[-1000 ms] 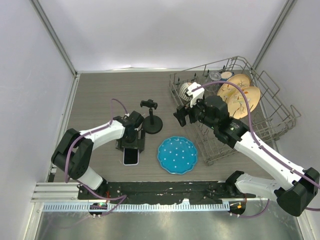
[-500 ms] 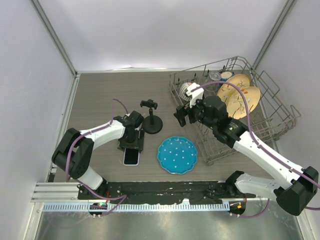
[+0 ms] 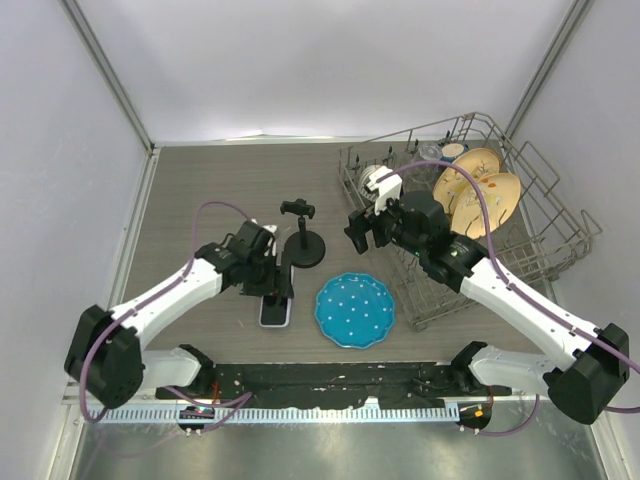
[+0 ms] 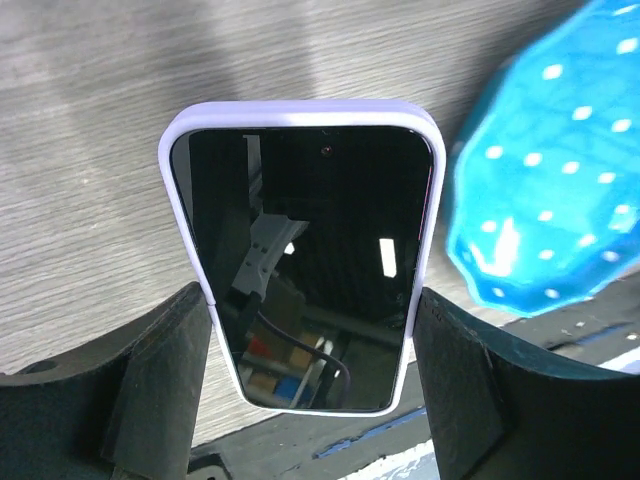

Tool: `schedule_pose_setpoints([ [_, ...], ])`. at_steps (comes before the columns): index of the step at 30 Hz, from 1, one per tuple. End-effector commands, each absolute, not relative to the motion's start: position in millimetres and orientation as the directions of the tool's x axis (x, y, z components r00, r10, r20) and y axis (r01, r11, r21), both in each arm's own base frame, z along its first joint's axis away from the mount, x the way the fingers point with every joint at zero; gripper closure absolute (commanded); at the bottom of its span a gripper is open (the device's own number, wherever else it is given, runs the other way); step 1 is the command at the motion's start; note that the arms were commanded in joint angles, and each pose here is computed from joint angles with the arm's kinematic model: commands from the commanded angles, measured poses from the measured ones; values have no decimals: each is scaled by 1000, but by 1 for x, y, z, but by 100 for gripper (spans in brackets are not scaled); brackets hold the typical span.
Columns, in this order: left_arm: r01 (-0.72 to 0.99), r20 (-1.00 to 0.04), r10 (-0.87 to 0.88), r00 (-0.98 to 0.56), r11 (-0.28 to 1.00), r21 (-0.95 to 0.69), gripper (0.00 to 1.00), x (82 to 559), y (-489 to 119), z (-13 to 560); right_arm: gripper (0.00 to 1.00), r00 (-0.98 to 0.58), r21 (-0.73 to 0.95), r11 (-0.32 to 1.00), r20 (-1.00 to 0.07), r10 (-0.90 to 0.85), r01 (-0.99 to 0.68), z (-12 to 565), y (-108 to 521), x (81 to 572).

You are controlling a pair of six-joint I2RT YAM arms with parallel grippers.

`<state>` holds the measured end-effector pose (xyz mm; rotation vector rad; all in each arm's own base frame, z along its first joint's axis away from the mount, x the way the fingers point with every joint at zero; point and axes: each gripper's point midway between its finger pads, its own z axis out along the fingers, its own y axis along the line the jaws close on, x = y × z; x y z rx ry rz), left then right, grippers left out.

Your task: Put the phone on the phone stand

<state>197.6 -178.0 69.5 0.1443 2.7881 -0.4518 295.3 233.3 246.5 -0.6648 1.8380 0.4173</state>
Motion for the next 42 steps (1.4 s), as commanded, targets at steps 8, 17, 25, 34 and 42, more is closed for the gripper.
schedule_pose_setpoints([
  [8, 456, -738, -102, -667, 728, -512, 100, 194, -202, 226, 12, -168, 39, 790, -982, -82, -612, 287, 239, 295],
  [17, 326, -881, -408, -239, 821, -468, 100, 224, -136, 338, 16, -41, 55, 623, -999, 36, -780, 322, 291, 245],
  [25, 170, -851, -477, -219, 840, -515, 100, 256, -129, 359, 16, -54, 105, 512, -992, 113, -853, 334, 367, 198],
  [34, 189, -813, -512, -279, 801, -569, 100, 260, -147, 345, 22, -189, 304, 568, -949, 253, -765, 326, 389, 221],
  [42, 215, -766, -540, -347, 749, -626, 100, 258, -164, 336, 32, -235, 339, 517, -937, 258, -786, 320, 402, 215],
])
